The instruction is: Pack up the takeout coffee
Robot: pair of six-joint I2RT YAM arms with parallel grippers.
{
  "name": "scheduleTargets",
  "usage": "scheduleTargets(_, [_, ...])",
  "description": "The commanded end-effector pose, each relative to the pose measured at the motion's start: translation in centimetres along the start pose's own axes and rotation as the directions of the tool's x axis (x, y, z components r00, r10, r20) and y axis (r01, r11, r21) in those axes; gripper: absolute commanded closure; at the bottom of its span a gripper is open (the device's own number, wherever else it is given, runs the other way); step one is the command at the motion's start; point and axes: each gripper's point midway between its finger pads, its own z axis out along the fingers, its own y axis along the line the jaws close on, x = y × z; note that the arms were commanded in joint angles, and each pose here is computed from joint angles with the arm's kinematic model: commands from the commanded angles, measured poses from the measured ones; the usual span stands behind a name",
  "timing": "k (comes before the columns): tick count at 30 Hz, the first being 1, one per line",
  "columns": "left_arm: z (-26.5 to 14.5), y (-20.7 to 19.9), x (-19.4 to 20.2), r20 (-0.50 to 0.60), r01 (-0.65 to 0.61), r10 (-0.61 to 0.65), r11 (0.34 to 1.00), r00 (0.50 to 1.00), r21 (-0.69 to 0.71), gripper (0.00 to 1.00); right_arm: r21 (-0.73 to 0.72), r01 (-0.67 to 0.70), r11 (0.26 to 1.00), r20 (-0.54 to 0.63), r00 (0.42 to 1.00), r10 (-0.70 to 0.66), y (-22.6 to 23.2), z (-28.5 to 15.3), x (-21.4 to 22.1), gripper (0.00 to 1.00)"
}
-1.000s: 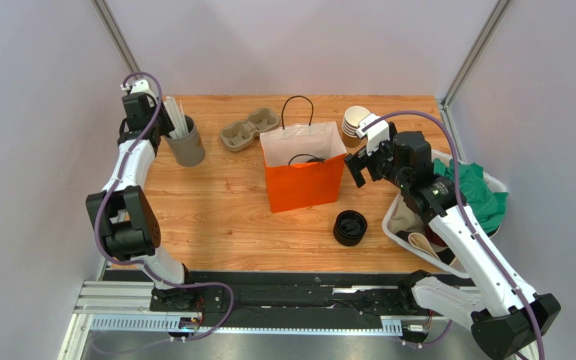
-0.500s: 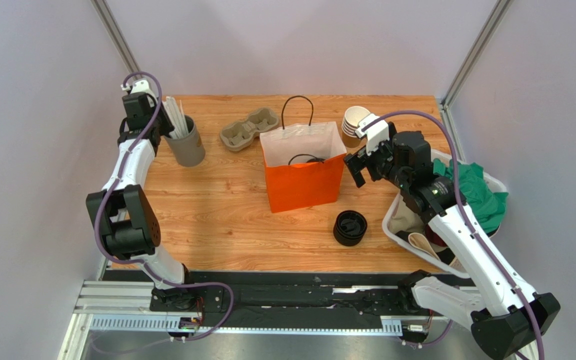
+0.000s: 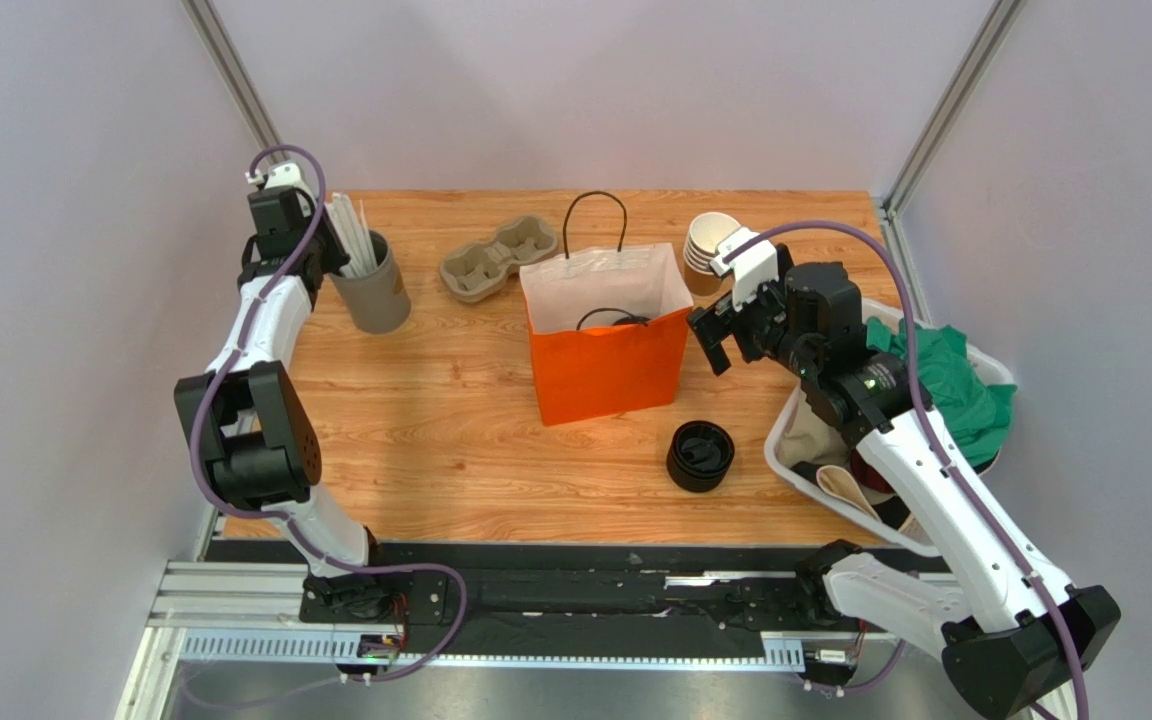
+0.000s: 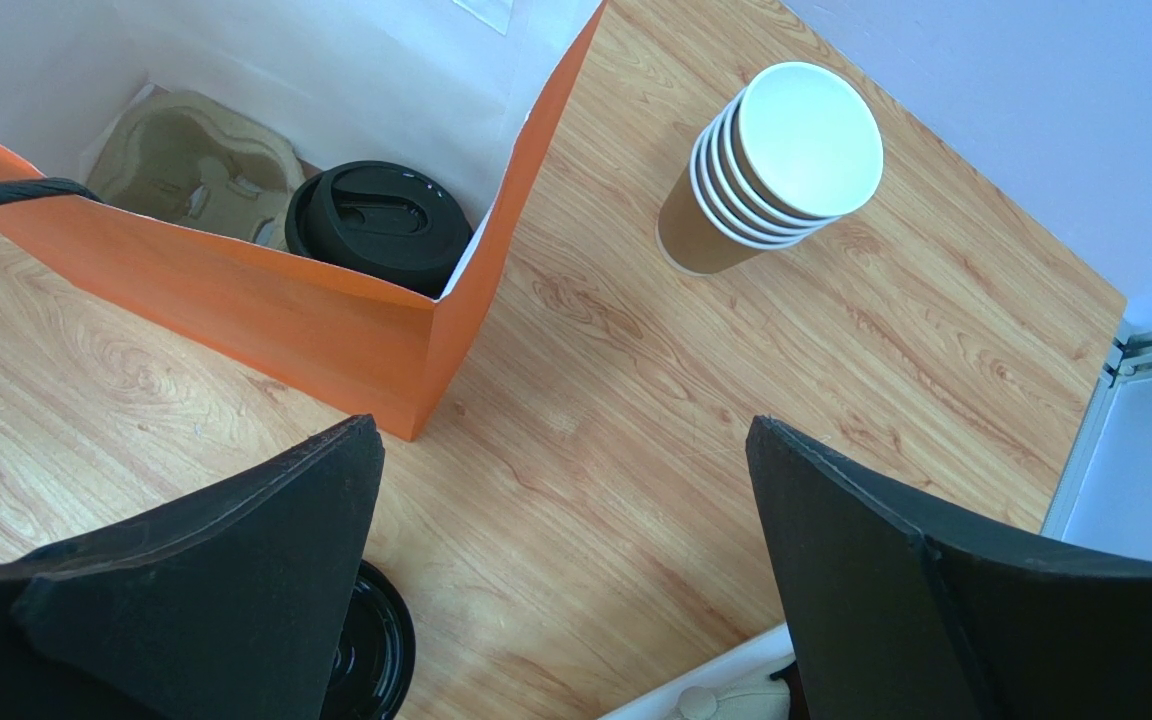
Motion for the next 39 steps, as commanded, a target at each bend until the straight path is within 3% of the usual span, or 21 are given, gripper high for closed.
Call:
scheduleTargets(1, [-0.1, 0.2, -2.4, 0.051, -0.001, 0.002, 1.000, 0.999, -0.012, 0.66, 0.015, 0.009, 1.000, 0.044, 0.999, -0.010, -0.4, -0.3, -1.5, 0.01])
scheduleTargets(8, [0.0, 0.2, -2.4, 0.047, 0.000, 0.000, 1.000, 0.999, -0.013, 0.68, 0.013, 0.009, 1.000, 0.043, 0.999, -0.010, -0.4, -0.3, -1.5, 0.01])
scheduleTargets(12, [0.2, 0.4, -2.3, 0.045, 0.000, 0.001, 1.000, 0.999, -0.016, 0.76, 0.011, 0.009, 1.000, 0.042, 0.999, -0.010, -0.4, -0.2, -1.5, 0.02])
scheduleTargets(22, [0.0, 0.3, -2.4, 0.042, -0.002, 0.003, 1.000, 0.999, -0.015, 0.79, 0.010, 0.008, 1.000, 0.034, 0.999, -0.008, -0.3, -0.1, -1.3, 0.01])
scheduleTargets(28, [-0.4, -0.2, -2.8, 0.049, 0.000, 0.000, 1.000, 0.999, 0.008, 0.94, 0.011, 0.008, 1.000, 0.032, 0.999, -0.008, -0.4, 0.1, -1.3, 0.01])
scheduleTargets(39, [-2.2, -2.1, -3.9, 0.102, -0.032, 0.020, 0.993, 0.995, 0.114, 0.94, 0.012, 0.006, 1.000, 0.029, 1.000, -0.006, -0.4, 0.1, -1.2, 0.01])
